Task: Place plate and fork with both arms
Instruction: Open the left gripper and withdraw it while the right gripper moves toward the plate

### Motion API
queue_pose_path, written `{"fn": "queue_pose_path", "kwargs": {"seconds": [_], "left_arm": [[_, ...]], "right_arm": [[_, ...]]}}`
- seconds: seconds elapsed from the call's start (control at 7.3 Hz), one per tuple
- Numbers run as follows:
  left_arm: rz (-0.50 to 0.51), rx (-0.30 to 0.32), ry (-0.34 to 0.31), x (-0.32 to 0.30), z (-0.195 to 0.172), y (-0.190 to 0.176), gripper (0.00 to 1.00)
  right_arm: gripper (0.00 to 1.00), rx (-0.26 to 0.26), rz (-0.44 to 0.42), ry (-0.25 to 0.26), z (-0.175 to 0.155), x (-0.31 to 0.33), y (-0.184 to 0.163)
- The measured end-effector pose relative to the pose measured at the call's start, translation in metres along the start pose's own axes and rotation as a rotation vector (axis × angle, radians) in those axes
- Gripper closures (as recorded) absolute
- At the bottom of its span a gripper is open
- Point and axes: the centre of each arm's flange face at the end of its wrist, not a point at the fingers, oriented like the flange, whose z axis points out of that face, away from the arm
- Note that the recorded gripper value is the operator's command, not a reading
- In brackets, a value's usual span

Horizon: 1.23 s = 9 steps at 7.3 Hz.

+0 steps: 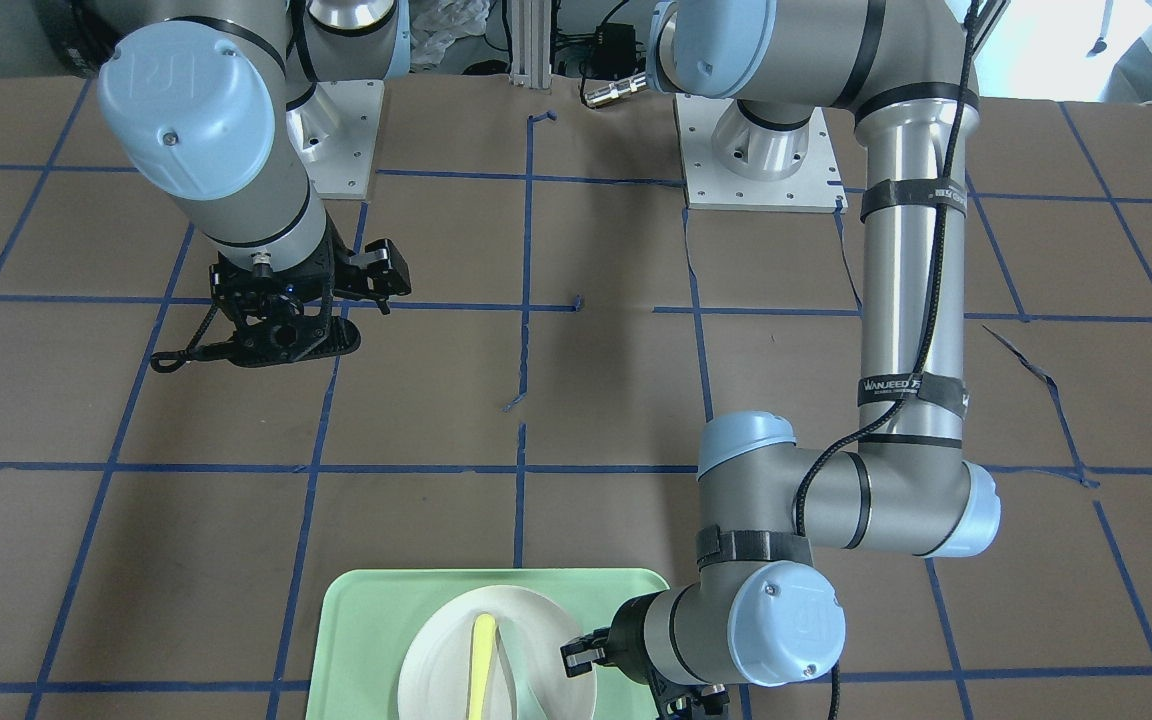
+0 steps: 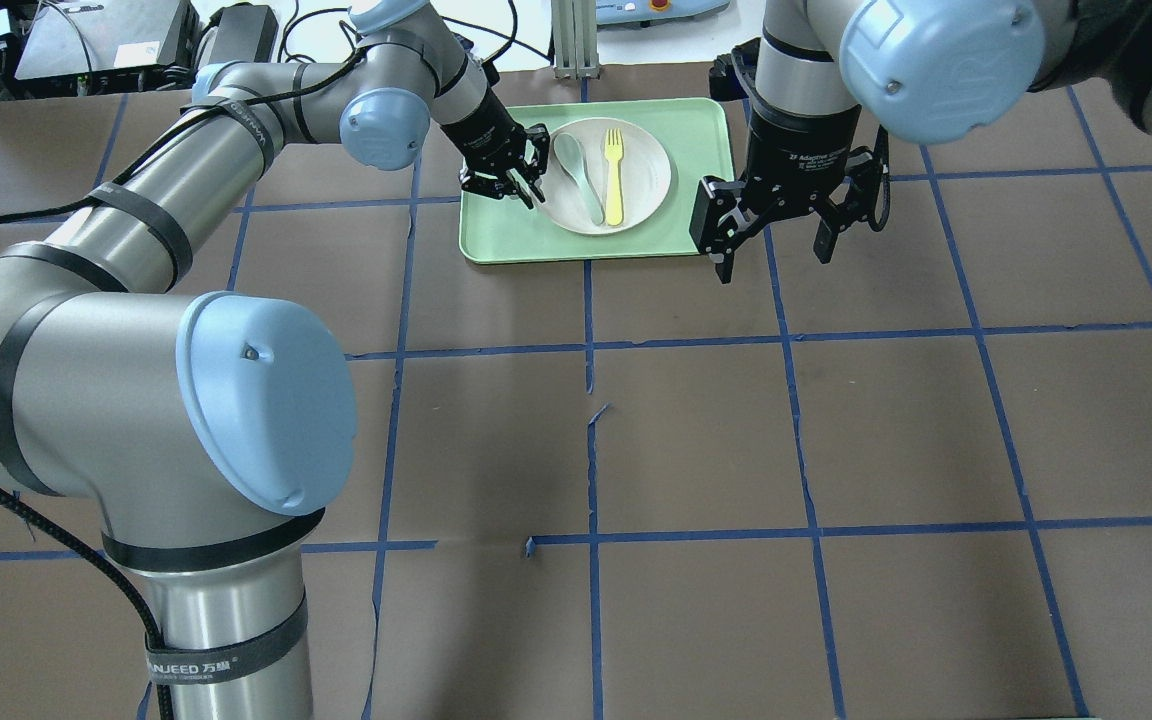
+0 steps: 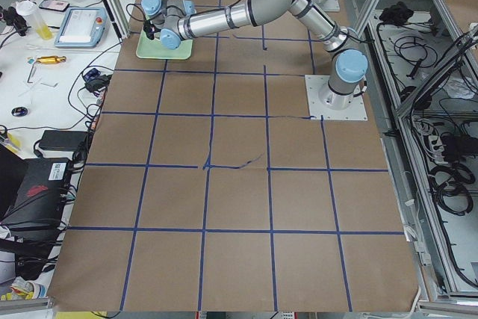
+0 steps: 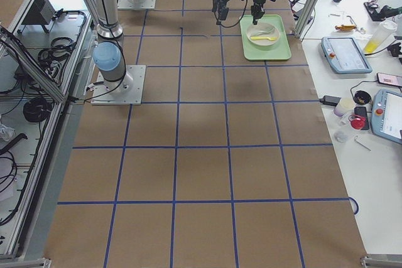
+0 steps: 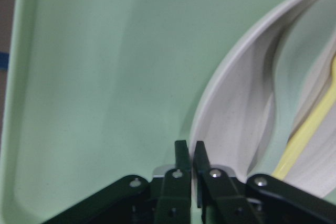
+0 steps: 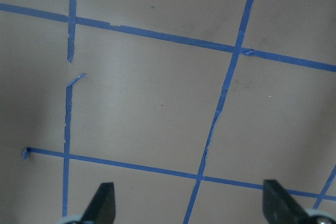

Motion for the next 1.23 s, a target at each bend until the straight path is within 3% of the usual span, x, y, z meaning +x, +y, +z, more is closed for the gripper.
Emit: {"fn": "queue_pose_path", "kwargs": {"seconds": [0.27,0.41,0.82,1.23], "left_arm": [[0.021,0.006,-0.001,0.006,-0.016,0.010,0.00],[0.022,0.014,-0.031,0.007,-0.037,0.020,0.00],[0.046,0.038,-0.276,-0.026,-0.108,0.067,0.00],[0.175,0.047,-0.413,-0.081,-0.191,0.110,0.00]], "right_arm": [[0.00,0.018,0.005,0.000,-0.008,0.004,-0.001],[0.00,0.036,0.007,-0.001,-0.013,0.005,-0.003],[0.00,0.106,0.012,-0.009,-0.012,0.002,-0.018],[0.00,0.167,0.045,-0.013,0.012,-0.007,-0.055]]}}
